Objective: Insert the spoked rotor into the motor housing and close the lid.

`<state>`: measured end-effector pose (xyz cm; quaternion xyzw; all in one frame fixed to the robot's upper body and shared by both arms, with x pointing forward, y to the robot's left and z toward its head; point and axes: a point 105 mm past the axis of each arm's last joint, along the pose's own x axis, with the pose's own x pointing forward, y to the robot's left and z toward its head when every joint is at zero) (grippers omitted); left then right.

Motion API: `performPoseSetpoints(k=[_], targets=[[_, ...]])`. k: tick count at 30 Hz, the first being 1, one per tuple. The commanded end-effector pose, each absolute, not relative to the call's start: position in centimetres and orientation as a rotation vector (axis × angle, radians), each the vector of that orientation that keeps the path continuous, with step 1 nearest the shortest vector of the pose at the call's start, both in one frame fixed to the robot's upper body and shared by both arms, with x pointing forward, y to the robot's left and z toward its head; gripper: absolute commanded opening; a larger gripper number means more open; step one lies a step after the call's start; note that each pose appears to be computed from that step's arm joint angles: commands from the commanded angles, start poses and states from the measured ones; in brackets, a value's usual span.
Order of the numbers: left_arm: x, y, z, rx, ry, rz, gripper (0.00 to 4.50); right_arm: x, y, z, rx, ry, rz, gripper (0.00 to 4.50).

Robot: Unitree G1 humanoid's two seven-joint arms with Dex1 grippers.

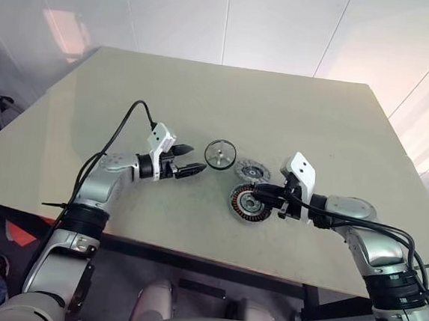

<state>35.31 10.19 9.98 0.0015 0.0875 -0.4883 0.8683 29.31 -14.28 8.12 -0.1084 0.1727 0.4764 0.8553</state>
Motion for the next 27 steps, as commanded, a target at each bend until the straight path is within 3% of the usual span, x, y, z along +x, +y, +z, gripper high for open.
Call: performPoseSetpoints(k=[1, 18, 26, 27], targets=[[35.6, 10.9, 11.0, 0.032, 0.14, -0.995, 4.04, 29.2, -13.7, 8.4, -0.217, 0.344, 1.015, 0.56], [35.6, 11.7, 10.9, 0.041, 0.149, -0.958, 4.04, 28.3, -13.0, 6.9, -0.188, 0.399, 1.033, 0.56], [35.8, 11.9, 10.7, 0.044, 0.153, -0.95, 4.04, 29.4, -12.9, 9.2, -0.273, 0.304, 0.996, 3.32], [35.8, 11.9, 10.7, 0.044, 0.154, -0.95, 4.04, 29.6, -12.8, 10.0, -0.275, 0.279, 0.994, 3.32]])
